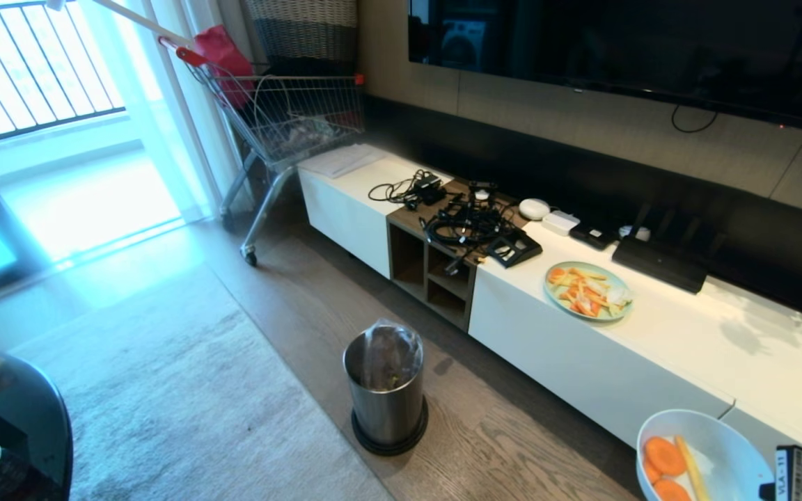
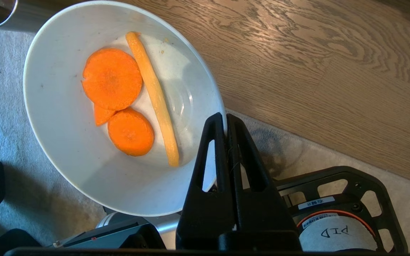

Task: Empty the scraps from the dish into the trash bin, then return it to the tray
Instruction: Move the bowl over the trash can

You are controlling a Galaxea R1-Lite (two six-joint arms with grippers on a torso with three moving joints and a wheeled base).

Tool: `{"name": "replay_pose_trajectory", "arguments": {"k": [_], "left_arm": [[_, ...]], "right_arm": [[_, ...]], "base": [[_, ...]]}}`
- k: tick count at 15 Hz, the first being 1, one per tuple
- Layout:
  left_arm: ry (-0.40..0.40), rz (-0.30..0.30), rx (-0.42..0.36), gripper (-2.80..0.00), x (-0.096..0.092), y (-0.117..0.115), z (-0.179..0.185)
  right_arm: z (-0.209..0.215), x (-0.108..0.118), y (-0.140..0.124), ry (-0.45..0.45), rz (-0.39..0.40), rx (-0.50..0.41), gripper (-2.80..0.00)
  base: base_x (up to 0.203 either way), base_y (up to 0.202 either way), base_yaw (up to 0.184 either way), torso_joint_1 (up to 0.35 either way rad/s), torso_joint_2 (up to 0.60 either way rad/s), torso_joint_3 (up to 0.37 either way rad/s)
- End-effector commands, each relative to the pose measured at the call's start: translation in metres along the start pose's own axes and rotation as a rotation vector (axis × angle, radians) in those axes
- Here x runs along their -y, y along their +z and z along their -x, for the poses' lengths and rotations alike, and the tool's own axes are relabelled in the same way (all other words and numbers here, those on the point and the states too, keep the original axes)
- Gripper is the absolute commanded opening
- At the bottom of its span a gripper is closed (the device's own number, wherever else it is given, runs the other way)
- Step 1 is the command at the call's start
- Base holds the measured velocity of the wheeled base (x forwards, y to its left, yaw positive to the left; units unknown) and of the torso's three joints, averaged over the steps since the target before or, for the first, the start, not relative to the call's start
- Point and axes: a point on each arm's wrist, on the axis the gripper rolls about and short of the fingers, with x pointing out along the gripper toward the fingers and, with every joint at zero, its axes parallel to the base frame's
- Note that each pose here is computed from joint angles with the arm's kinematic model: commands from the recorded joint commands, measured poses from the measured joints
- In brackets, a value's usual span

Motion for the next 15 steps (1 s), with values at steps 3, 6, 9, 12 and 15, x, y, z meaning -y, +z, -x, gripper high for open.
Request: {"name": "replay_pose_trajectory", "arguments": {"k": [3,6,9,12,15], "left_arm": [[0.001,0.002,0.001,-2.80,0.0000,0.0000,0.0000],[0.001,0.001,0.001,-2.80,0.0000,0.0000,0.0000],[0.001,0.001,0.001,-2.80,0.0000,0.0000,0.0000],[0.001,0.001,0.001,-2.80,0.0000,0.0000,0.0000],[0.001,0.001,0.001,-2.80,0.0000,0.0000,0.0000]], "right_arm": [[0.0005,0.0003,0.0000,-0.002,-0.005,0.000,-2.80],[0.0005,0.0001,0.0002,0.000,-0.004,0.003,-2.80],[0.0001,-0.0006,0.0008,0.000,-0.004,0.004,-2.80],[0.0002,-0.0007,0.0007,0.001,-0.003,0.004,-2.80],[0.0012,-0.0026,0.0016,0.010,0.003,0.007,-2.80]], "base": [[0.000,0.000,0.000,0.000,0.00,0.000],[0.000,0.000,0.000,0.000,0.00,0.000],[0.000,0.000,0.000,0.000,0.00,0.000],[0.000,0.000,0.000,0.000,0.00,-0.063],[0.000,0.000,0.000,0.003,0.00,-0.169]]}}
